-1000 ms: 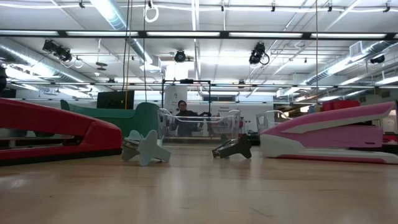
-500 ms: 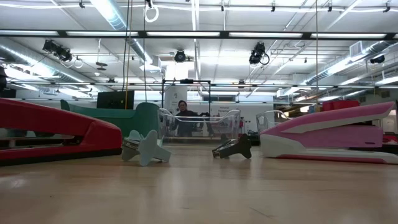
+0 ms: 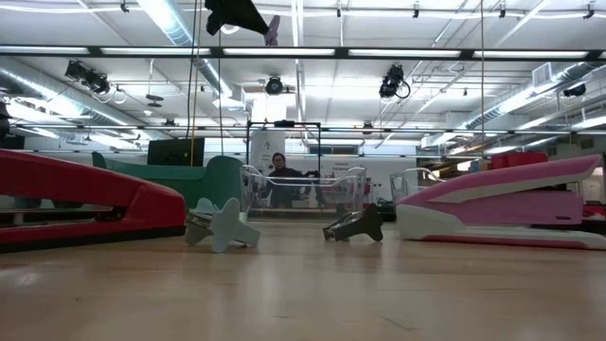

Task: Pick and place Stapler, Stapler remover, tape
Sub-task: Put the purple staple remover into the blue bin

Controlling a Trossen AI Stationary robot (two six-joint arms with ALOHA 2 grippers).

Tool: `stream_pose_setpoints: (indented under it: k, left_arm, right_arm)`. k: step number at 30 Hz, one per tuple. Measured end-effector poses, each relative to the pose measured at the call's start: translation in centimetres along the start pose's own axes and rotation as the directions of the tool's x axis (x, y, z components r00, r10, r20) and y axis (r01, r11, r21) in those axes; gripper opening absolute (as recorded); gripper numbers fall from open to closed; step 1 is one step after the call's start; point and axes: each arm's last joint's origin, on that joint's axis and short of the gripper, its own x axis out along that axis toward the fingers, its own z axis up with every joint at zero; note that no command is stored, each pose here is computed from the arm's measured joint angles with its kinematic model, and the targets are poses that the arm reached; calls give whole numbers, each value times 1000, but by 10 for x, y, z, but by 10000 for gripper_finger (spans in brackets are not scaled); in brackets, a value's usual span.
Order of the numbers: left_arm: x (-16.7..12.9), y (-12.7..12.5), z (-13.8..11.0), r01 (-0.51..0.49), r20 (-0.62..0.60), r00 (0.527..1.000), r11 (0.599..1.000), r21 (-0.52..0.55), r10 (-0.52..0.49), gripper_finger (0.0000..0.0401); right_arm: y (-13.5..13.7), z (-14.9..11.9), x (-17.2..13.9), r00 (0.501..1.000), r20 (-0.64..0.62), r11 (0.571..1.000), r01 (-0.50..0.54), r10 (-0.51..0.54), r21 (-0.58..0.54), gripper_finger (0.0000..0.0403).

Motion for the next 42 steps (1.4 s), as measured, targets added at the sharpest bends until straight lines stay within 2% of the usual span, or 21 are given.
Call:
stream_pose_setpoints:
  k: [4,13,23,33,42]
  left_arm:
    - [7,8,-9,-9,-39,999,1000,-12,9,1]
    - [20,33,-49,-109,-188,978,992,-68,94,1]
    - [16,53,-89,-185,-264,953,974,-127,146,1]
    - [3,75,-116,-277,-298,930,944,-179,216,1]
    - [3,95,-138,-347,-369,891,921,-176,265,1]
  right_arm:
    - [0,-1,0,1000,-9,1000,0,0,2,2]
    - [0,-1,0,1000,-15,1000,0,0,5,2]
    - [0,-1,0,1000,-15,1000,1,-1,1,2]
    - [0,-1,0,1000,-15,1000,1,-1,1,2]
    - [0,-1,0,1000,-15,1000,2,-2,1,2]
